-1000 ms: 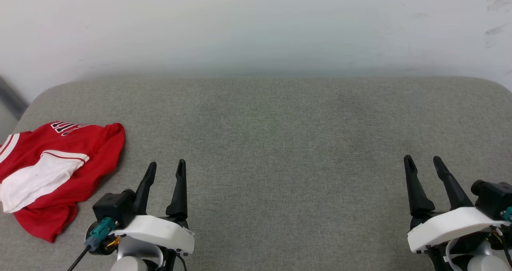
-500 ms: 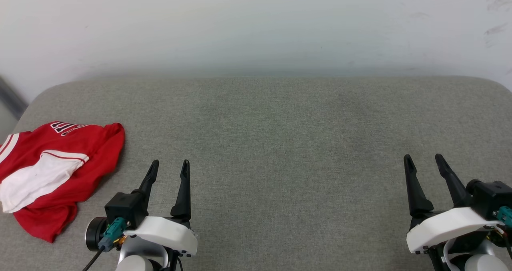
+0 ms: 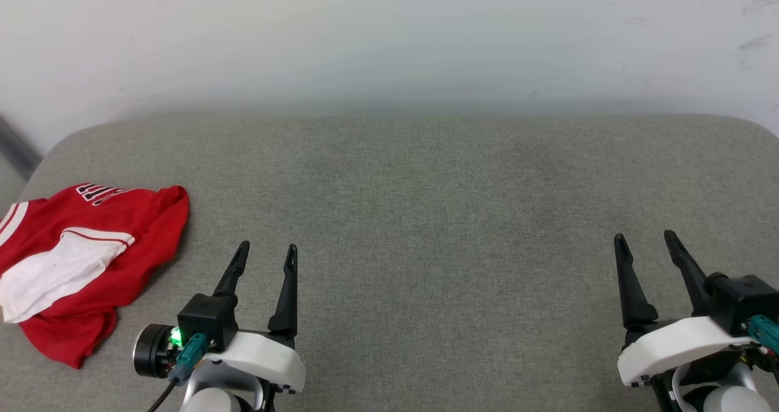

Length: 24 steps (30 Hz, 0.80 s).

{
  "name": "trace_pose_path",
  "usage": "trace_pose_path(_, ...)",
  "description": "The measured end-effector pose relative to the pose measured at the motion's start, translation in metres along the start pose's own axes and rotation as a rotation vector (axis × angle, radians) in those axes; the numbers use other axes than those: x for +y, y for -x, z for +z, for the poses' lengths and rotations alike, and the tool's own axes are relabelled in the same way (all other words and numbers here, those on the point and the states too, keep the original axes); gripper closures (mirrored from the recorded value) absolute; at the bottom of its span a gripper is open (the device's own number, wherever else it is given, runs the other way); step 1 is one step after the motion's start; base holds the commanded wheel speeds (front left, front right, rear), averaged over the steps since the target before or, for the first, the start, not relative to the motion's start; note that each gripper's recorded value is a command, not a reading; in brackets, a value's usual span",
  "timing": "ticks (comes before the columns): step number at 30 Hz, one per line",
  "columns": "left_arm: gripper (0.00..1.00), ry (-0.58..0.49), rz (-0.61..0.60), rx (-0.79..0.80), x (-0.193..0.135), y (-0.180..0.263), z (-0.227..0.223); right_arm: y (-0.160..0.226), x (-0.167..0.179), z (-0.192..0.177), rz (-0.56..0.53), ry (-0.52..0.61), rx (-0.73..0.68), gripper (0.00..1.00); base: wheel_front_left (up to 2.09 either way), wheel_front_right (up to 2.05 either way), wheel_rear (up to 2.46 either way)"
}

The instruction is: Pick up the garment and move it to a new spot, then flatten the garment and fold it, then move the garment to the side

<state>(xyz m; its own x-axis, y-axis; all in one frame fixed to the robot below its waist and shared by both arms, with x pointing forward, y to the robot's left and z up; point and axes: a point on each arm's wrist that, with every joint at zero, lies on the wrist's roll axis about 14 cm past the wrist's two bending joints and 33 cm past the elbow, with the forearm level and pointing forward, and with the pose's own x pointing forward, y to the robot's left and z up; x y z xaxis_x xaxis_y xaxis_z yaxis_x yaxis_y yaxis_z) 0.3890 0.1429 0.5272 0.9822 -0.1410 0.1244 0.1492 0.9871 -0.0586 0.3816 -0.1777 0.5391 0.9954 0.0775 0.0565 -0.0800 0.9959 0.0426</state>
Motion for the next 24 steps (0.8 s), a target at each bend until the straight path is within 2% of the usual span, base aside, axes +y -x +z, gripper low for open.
trace_pose_path(13, 0.00, -0.063, -0.019, 0.001, -0.0034, -0.0029, -0.0040, -0.0030, 0.0008, -0.0011, 0.006, 0.066, -0.007, 0.00, 0.00, 0.00, 0.00)
trace_pose_path(24, 0.00, -0.043, -0.006, 0.016, -0.0001, -0.0014, -0.0094, -0.0048, 0.0003, -0.0034, 0.004, 0.043, -0.008, 0.00, 0.00, 0.00, 0.00)
